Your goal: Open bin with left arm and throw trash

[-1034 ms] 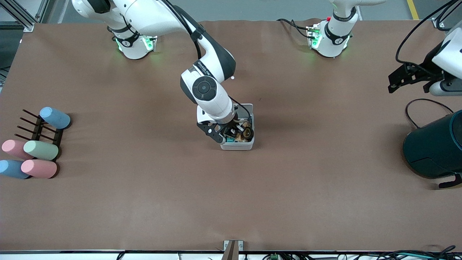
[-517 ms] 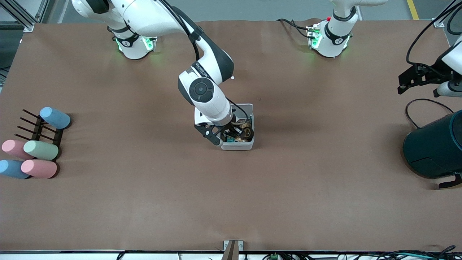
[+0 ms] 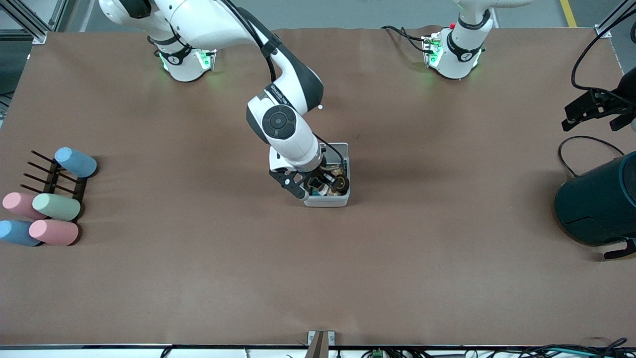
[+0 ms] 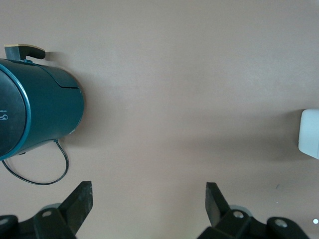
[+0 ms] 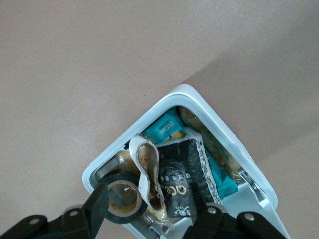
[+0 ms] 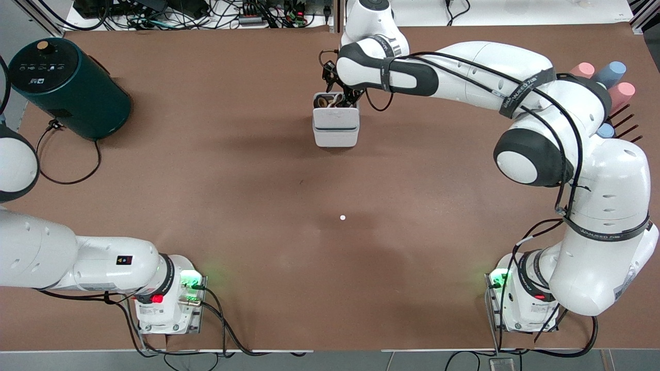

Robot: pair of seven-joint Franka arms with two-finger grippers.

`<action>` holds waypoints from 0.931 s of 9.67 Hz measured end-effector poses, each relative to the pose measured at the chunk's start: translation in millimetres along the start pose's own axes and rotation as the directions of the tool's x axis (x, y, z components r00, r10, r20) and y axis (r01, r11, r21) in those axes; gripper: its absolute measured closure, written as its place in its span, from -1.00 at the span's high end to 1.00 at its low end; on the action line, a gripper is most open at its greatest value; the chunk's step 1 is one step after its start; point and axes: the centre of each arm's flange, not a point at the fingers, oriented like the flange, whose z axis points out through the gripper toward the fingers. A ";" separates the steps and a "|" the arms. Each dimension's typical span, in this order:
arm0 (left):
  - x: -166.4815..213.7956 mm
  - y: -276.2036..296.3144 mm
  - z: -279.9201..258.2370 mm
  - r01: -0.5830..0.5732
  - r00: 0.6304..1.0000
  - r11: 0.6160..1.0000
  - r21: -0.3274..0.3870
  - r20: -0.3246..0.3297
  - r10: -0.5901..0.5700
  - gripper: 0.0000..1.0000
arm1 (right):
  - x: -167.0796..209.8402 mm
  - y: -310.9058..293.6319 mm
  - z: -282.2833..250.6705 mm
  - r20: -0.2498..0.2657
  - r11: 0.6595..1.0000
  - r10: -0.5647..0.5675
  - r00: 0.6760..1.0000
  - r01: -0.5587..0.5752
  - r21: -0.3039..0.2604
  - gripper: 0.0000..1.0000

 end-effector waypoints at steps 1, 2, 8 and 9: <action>0.1 -0.3 0.2 0.002 1.000 1.000 0.000 0.000 -0.002 1.00 | 15.2 -0.9 -10.8 -0.014 1.000 0.017 1.000 -0.017 0.007 0.55; 0.2 -0.5 0.3 0.003 1.000 1.000 0.000 0.001 -0.003 1.00 | 39.9 0.7 -41.9 -0.025 0.999 0.048 0.999 -0.048 0.001 0.59; 0.5 -1.9 0.7 0.005 1.000 1.000 0.000 0.001 -0.005 1.00 | 188.6 174.8 -351.4 0.095 0.966 -0.191 0.977 0.205 -0.157 0.67; 0.7 -1.7 0.9 0.005 1.000 1.000 0.000 0.002 -0.005 1.00 | 202.7 209.4 -380.4 0.111 0.938 -0.283 0.953 0.299 -0.176 0.68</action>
